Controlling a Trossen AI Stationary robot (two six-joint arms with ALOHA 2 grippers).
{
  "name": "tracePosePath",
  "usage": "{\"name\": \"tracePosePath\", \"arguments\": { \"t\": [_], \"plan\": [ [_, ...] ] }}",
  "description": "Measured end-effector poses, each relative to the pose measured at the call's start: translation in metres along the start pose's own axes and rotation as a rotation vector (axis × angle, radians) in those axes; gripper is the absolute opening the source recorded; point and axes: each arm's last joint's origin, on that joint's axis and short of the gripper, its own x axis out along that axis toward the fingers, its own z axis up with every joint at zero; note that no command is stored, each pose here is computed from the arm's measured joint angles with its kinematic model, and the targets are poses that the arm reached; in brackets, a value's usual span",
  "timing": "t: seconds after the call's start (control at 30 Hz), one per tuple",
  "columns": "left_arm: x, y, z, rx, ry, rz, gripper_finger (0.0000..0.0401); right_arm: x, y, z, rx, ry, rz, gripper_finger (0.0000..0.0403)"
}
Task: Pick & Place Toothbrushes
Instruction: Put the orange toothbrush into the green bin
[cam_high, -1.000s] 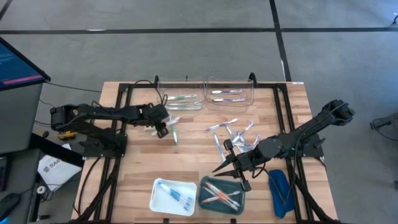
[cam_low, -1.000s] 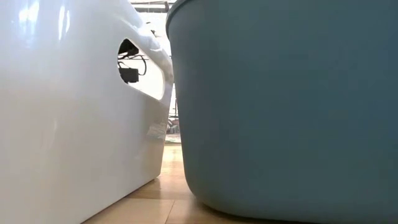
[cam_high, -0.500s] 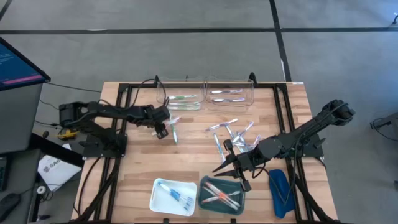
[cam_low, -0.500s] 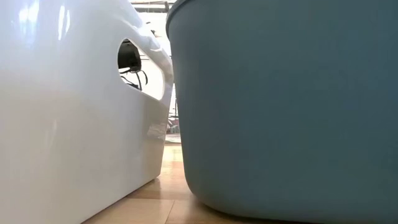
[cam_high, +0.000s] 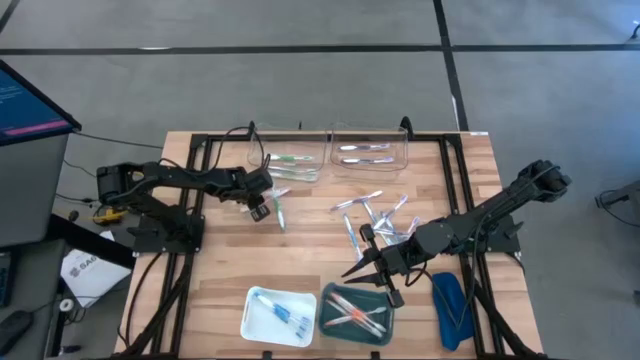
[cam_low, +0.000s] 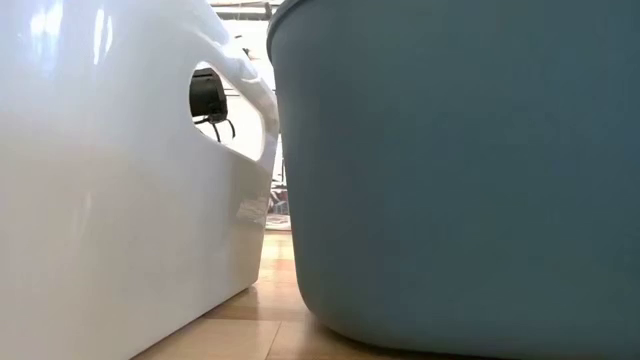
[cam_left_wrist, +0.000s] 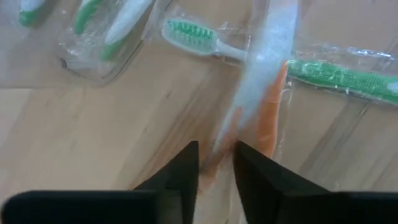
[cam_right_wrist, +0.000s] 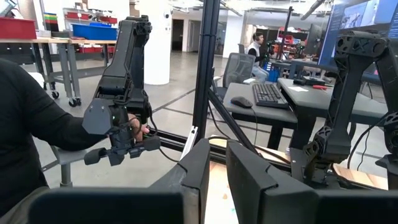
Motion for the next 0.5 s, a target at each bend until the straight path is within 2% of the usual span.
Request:
{"name": "tracePosePath", "arguments": {
  "t": [0.23, 0.5],
  "plan": [
    [0.0, -0.0001, 0.0002, 0.038, -0.003, -0.001, 0.0013, 0.0, 0.0, 0.0, 0.0, 0.0, 0.0, 0.0048],
    [-0.0022, 0.0005, -0.0001, 0.044, -0.007, -0.002, 0.0018, 0.0001, 0.0, -0.0001, 0.0, 0.0, 0.0, 0.0048]
  ]
}}
